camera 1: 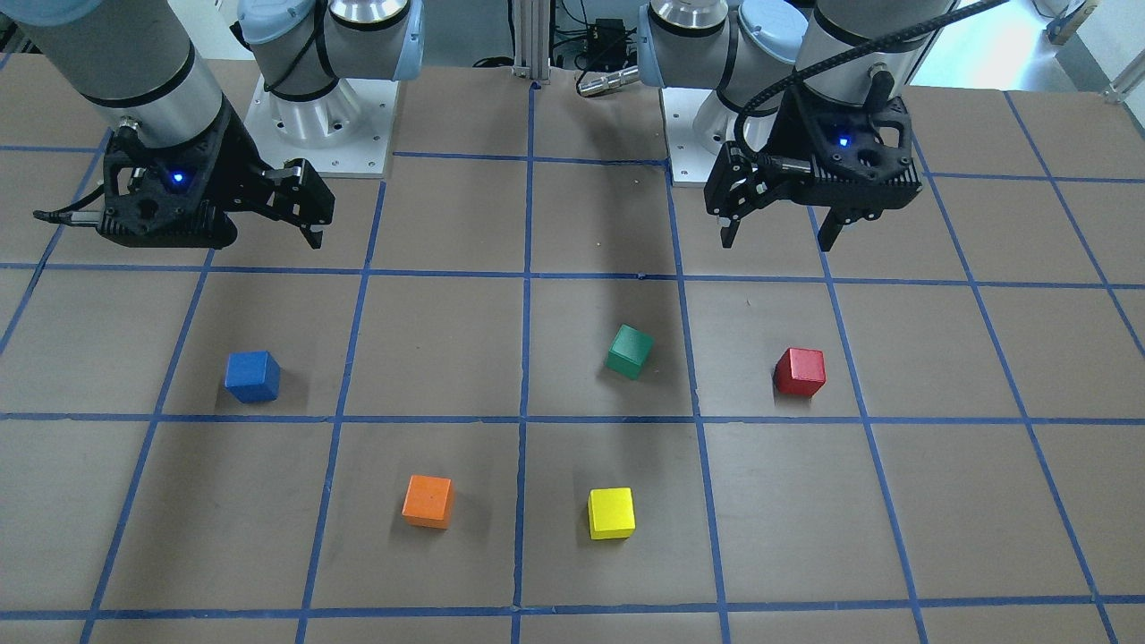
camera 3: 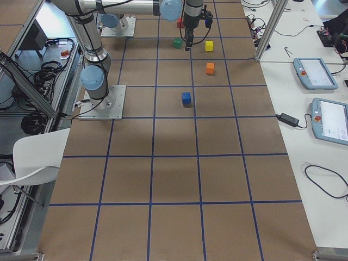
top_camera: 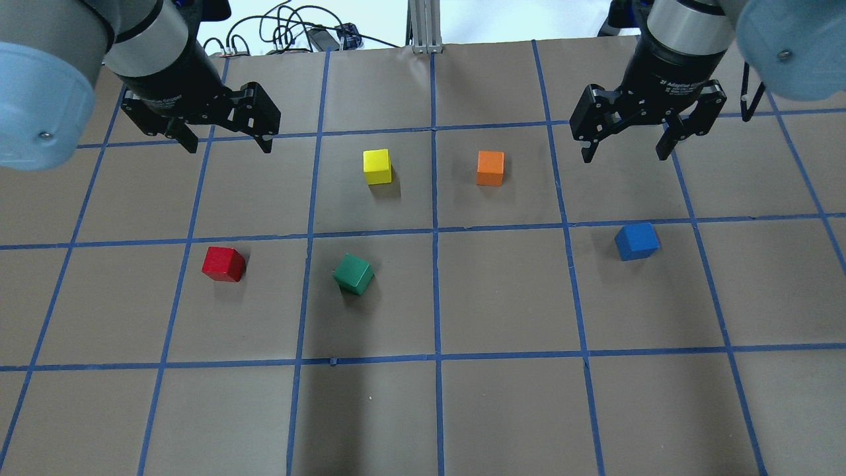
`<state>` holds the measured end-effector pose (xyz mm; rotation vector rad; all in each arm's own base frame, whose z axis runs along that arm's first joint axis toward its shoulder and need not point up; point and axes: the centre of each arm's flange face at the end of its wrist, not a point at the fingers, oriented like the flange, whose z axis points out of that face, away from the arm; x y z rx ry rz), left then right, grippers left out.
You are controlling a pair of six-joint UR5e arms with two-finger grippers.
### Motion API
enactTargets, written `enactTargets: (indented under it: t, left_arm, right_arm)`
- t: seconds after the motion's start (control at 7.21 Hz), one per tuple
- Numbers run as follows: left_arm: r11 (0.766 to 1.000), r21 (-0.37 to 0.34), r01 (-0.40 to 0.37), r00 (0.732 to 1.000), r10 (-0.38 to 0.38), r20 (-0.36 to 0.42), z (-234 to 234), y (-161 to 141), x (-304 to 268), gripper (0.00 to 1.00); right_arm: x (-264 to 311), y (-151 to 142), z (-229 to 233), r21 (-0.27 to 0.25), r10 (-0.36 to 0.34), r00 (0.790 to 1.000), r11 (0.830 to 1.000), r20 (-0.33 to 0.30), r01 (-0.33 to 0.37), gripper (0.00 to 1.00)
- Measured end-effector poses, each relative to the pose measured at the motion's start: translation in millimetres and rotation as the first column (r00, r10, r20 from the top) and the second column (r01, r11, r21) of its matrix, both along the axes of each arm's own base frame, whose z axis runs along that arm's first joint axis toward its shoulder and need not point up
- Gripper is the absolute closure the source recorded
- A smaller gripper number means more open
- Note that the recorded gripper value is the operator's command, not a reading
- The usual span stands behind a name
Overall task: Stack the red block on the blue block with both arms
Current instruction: 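Move the left gripper toward the red cube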
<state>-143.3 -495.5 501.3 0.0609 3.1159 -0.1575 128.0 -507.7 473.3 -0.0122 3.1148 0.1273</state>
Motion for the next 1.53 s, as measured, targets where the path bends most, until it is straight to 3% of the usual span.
enactTargets:
  t: [0.69,1.53]
  left_arm:
    - [1.0,0.008,0.0,1.0,0.0,-0.001,0.2,1.8,-0.1,0.0]
    - [0.997,0.079,-0.007,0.999,0.004,0.037,9.3,-9.0,3.8,0.0]
  right_arm:
    - [0.0,4.7,-1.7,0.015,0.0,1.0,1.0,0.0,0.0,0.0]
    - [-0.1,5.0,-4.7,0.02,0.01,1.0,1.0,0.0,-0.01,0.0]
